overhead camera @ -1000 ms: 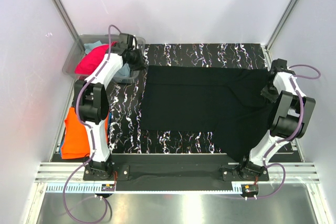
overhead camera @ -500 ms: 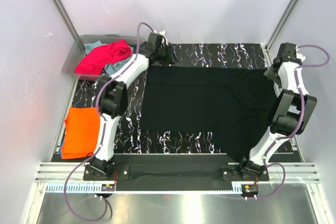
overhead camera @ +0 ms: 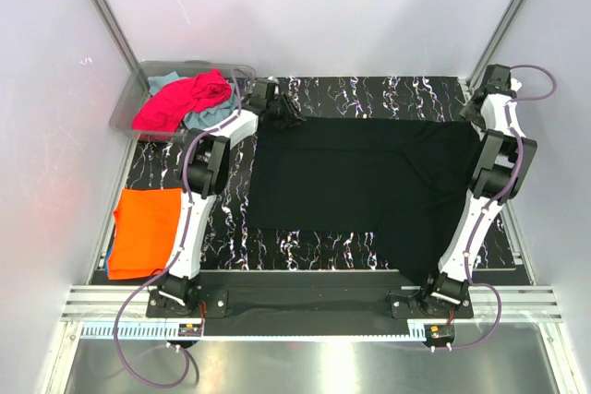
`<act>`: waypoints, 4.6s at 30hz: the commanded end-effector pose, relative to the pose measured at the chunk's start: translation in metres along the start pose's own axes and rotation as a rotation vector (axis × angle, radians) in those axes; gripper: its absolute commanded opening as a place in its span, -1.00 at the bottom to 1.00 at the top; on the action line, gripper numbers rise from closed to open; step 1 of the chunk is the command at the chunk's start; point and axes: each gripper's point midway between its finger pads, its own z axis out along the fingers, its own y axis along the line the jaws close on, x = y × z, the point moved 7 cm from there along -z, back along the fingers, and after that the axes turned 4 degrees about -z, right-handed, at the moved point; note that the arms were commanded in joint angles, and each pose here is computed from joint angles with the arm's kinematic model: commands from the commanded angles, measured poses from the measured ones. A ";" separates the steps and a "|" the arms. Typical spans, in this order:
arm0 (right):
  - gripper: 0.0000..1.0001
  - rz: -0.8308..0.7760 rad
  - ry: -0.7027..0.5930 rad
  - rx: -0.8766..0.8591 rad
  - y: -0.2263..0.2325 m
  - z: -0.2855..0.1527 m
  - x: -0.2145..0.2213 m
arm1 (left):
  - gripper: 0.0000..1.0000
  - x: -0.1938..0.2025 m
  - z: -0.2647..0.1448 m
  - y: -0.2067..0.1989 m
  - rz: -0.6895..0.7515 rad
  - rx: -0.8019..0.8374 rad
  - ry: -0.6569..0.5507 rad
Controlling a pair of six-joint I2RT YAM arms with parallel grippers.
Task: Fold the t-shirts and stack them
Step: Fold the tshirt
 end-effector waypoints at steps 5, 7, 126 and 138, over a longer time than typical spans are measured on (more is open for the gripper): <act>0.13 0.009 -0.060 -0.011 0.007 0.012 -0.021 | -0.32 -0.022 0.005 0.026 -0.106 0.032 -0.022; 0.01 0.002 -0.055 -0.021 0.008 0.015 -0.020 | -0.32 -0.025 0.003 0.034 -0.122 0.023 -0.021; -0.39 -0.351 0.311 -0.002 0.029 -0.088 0.130 | -0.10 0.112 -0.205 -0.023 0.162 0.164 0.395; -0.15 -0.358 0.334 -0.046 0.021 -0.107 0.139 | -0.12 0.108 -0.201 -0.019 0.143 0.163 0.403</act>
